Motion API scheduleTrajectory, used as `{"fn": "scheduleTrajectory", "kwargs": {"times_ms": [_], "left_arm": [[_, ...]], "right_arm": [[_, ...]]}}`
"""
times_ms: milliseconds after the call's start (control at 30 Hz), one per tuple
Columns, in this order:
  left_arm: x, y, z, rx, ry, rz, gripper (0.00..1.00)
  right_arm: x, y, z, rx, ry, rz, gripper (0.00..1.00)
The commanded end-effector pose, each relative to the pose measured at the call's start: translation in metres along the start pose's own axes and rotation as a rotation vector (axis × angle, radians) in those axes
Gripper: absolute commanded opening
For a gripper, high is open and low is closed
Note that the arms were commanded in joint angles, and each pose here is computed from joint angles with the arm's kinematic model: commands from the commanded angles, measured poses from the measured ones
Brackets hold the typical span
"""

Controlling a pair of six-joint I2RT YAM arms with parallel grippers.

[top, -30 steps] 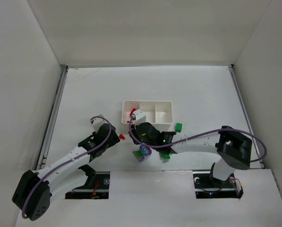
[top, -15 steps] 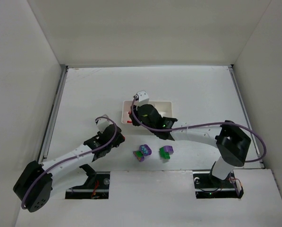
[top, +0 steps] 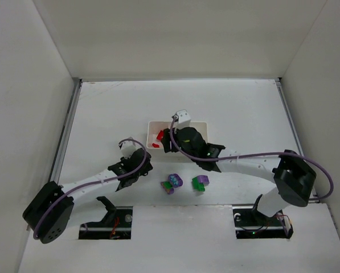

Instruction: Sort the legos into containers by color

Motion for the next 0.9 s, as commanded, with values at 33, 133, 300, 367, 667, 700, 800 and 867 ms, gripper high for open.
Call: {"fn": "scheduleTrajectory", "kwargs": {"times_ms": [33, 133, 300, 367, 667, 700, 800, 867], "left_arm": [[-0.014, -0.004, 0.011, -0.04, 0.021, -0.013, 0.47], [-0.017, -0.006, 0.012, -0.047, 0.014, -0.005, 0.47], [-0.016, -0.011, 0.008, -0.045, -0.012, 0.028, 0.41], [-0.014, -0.012, 0.005, -0.037, -0.021, 0.042, 0.36], [0.0, 0.007, 0.001, -0.036, -0.054, 0.054, 0.1], [-0.001, 0.014, 0.006, -0.053, -0.046, 0.038, 0.1], [-0.012, 0.042, 0.031, -0.133, -0.013, -0.04, 0.1], [-0.022, 0.061, 0.05, -0.189, 0.008, -0.094, 0.1]], "right_arm": [[0.004, 0.019, -0.003, -0.051, -0.062, 0.047, 0.66], [0.008, 0.024, -0.014, -0.034, -0.066, 0.067, 0.65], [0.01, 0.027, -0.021, -0.026, -0.06, 0.078, 0.65], [0.01, 0.031, -0.019, -0.036, -0.065, 0.084, 0.65], [-0.007, 0.043, -0.011, -0.074, -0.123, 0.075, 0.65], [-0.009, 0.044, -0.009, -0.079, -0.127, 0.072, 0.65], [-0.015, 0.047, -0.005, -0.093, -0.142, 0.062, 0.65], [-0.019, 0.047, -0.002, -0.102, -0.156, 0.052, 0.65]]}}
Point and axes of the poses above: each gripper's point midway between its finger pads, its own y axis back along the fingers, its own x axis along the line the jaws close on, z = x × y, the point moved 6 cm from there along y, back along the fingers, and after that the axes turned 9 degrees about -y, right-handed, at the moved point
